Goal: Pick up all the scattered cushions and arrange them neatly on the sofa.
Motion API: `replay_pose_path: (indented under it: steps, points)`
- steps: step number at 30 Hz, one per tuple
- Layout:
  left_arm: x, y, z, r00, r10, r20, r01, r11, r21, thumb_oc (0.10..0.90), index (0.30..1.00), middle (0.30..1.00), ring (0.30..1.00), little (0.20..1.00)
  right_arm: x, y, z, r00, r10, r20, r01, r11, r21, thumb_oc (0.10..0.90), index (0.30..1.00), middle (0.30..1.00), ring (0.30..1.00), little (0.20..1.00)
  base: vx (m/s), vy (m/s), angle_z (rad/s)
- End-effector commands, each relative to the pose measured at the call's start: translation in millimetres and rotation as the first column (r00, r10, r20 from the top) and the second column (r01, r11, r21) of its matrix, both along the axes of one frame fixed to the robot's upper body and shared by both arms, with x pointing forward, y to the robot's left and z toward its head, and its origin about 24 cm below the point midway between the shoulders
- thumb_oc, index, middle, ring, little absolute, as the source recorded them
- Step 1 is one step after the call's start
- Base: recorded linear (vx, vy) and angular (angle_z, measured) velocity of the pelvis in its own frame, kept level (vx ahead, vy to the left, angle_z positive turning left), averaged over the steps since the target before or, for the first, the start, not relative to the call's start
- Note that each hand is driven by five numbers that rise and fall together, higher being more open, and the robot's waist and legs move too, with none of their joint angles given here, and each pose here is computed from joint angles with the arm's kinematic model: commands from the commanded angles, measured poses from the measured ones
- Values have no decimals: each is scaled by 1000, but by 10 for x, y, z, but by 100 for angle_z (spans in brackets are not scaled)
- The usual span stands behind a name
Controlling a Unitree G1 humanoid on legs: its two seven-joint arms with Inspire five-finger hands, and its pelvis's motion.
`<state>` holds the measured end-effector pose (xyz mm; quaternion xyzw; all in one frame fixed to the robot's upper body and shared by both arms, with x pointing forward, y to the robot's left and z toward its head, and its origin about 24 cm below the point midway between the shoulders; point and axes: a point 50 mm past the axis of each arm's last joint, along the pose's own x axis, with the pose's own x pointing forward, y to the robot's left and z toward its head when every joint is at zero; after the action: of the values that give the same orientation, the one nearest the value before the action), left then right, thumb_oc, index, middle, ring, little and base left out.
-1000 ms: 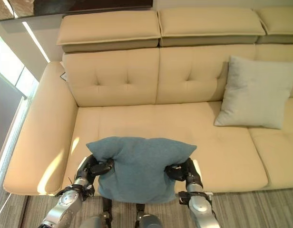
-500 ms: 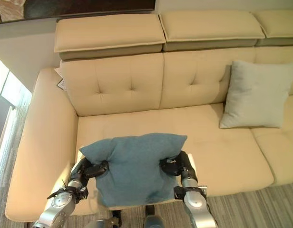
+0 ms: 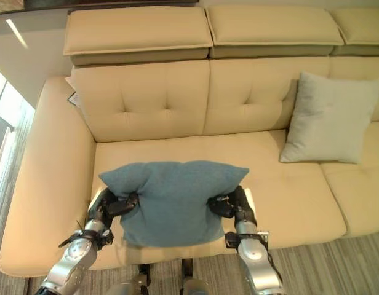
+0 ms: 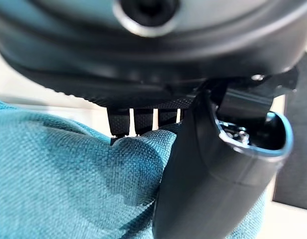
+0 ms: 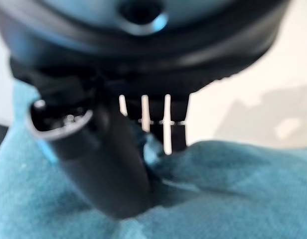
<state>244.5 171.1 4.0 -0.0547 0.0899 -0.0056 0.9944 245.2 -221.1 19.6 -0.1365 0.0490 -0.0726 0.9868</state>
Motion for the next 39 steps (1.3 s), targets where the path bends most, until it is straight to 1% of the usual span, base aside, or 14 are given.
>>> replay_pose_path:
  steps: [1,2,4,8,12,17,24,30,34,35,36,37,38,39]
  points:
    - [390,-470,1140,824,-105,556,167,984,-61,400,300,300,300,300,304,382,1009,851,170,496,-177,984,-33,400,300,300,300,300,3,-25,7]
    - [461,-514,1294,790,-114,603,166,986,-31,400,300,300,300,300,381,439,1177,814,192,548,-192,980,-59,400,300,300,300,300,-7,-20,10]
    - [504,-528,1370,773,-113,625,155,988,-14,400,300,300,300,300,426,459,1269,795,198,574,-192,979,-72,400,300,300,300,300,-17,-17,13]
    - [777,-745,1806,695,-117,709,136,990,31,400,300,300,300,300,696,647,1742,700,223,679,-182,974,-133,400,300,300,300,300,-117,-16,8]
    - [1017,-899,2196,646,-118,755,107,992,63,400,300,300,300,300,963,710,2112,661,186,727,-111,982,-150,400,300,300,300,300,-140,-8,5]
    - [1217,-913,2655,588,-103,802,33,994,104,400,300,300,300,300,1181,738,2492,634,139,761,-44,989,-144,400,300,300,300,300,-79,-1,9]
    - [1350,-856,2810,607,-57,793,-26,995,92,400,300,300,300,300,1328,747,2644,651,104,752,-7,991,-132,400,300,300,300,300,-15,-3,-1]
    - [1375,-845,2674,647,-64,760,-21,995,102,400,300,300,300,300,1386,683,2615,686,88,723,17,990,-137,400,300,300,300,300,4,2,1]
    - [1397,-924,2532,698,-18,715,-4,1000,29,400,300,300,300,300,1395,625,2552,693,37,720,88,987,-135,400,300,300,300,300,-6,-7,2]
    - [1407,-936,2498,710,-9,704,-8,1000,22,471,406,406,406,406,1402,608,2539,694,25,720,119,982,-149,400,300,300,300,300,-2,-7,57]
    - [1407,-937,2499,710,-9,704,-8,1000,22,587,580,580,580,580,1402,609,2538,693,25,720,120,982,-149,513,469,469,469,469,-6,-7,37]
    - [1414,-951,2486,716,-2,698,-14,1000,16,704,756,756,756,756,1410,578,2540,692,13,721,156,974,-167,566,549,549,549,549,0,0,0]
    - [1426,-950,2477,722,11,692,-23,1000,9,800,900,900,900,900,1423,545,2541,695,1,719,188,965,-183,704,756,756,756,756,-13,-22,-13]
    - [1466,-925,2461,738,44,673,-56,998,-4,800,900,900,900,900,1466,440,2553,706,-48,706,262,944,-198,800,900,900,900,900,-9,-19,-3]
